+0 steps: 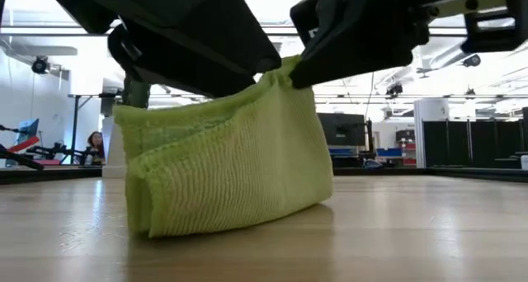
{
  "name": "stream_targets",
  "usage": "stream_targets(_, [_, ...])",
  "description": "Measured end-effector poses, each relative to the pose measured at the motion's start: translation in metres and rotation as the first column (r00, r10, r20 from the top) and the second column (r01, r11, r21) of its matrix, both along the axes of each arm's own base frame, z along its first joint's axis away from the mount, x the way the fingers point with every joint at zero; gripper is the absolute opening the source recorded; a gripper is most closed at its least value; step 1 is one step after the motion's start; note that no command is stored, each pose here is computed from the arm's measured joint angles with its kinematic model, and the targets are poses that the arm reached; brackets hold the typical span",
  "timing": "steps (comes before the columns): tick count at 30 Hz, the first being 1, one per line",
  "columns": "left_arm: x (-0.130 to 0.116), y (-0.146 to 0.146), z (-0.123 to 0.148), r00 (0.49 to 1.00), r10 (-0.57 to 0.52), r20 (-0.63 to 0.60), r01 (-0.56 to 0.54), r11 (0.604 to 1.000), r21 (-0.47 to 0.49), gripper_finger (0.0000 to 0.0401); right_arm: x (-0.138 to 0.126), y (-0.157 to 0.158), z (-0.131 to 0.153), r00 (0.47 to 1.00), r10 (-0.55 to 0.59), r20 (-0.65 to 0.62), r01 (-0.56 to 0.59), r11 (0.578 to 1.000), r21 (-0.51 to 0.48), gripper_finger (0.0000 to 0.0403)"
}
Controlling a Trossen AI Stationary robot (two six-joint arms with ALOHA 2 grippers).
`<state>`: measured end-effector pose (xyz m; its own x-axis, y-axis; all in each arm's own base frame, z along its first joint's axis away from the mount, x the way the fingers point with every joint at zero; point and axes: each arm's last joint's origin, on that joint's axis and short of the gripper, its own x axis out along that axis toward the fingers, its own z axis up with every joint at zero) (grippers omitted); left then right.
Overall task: Roll microfiber towels into tight, uniform cylinder then place into a basket
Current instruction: Fold the green microfiber cloth
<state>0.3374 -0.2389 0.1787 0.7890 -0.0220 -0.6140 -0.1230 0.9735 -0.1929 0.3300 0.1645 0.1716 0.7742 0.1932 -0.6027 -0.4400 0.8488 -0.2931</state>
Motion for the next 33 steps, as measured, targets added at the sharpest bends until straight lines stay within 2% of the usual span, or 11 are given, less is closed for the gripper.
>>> stream_targets(5, [0.0, 0.0, -0.001, 1.0, 0.025, -0.003, -0.025, 0.999, -0.031, 0.018, 0.002, -0.001, 0.001, 0.998, -0.062, 0.016, 0.062, 0.998, -0.01, 0.0009])
stream_targets(10, [0.0, 0.001, -0.001, 0.999, 0.037, 0.002, -0.037, 0.999, -0.024, 0.018, 0.002, -0.003, 0.001, 0.993, -0.114, 0.023, 0.115, 0.993, -0.02, 0.0009])
stream_targets(15, [-0.004, 0.004, -0.006, 0.998, 0.052, -0.026, -0.052, 0.999, 0.016, 0.018, 0.002, -0.004, 0.0, 0.992, -0.124, 0.009, 0.124, 0.992, -0.017, 0.0009])
stream_targets(26, [-0.009, 0.009, -0.013, 0.989, 0.119, -0.09, -0.12, 0.993, -0.002, 0.018, 0.006, -0.015, -0.001, 0.987, -0.159, 0.002, 0.159, 0.987, -0.012, 0.0009])
stream_targets(30, [-0.009, 0.009, -0.013, 0.988, 0.119, -0.096, -0.12, 0.993, 0.002, 0.0163, 0.007, -0.02, -0.002, 0.985, -0.174, -0.012, 0.173, 0.985, -0.022, 0.0009])
stream_targets(33, [-0.011, 0.01, -0.012, 0.983, 0.12, -0.137, -0.116, 0.993, 0.036, 0.0131, 0.007, -0.023, -0.003, 0.983, -0.183, -0.025, 0.182, 0.983, -0.028, 0.0009])
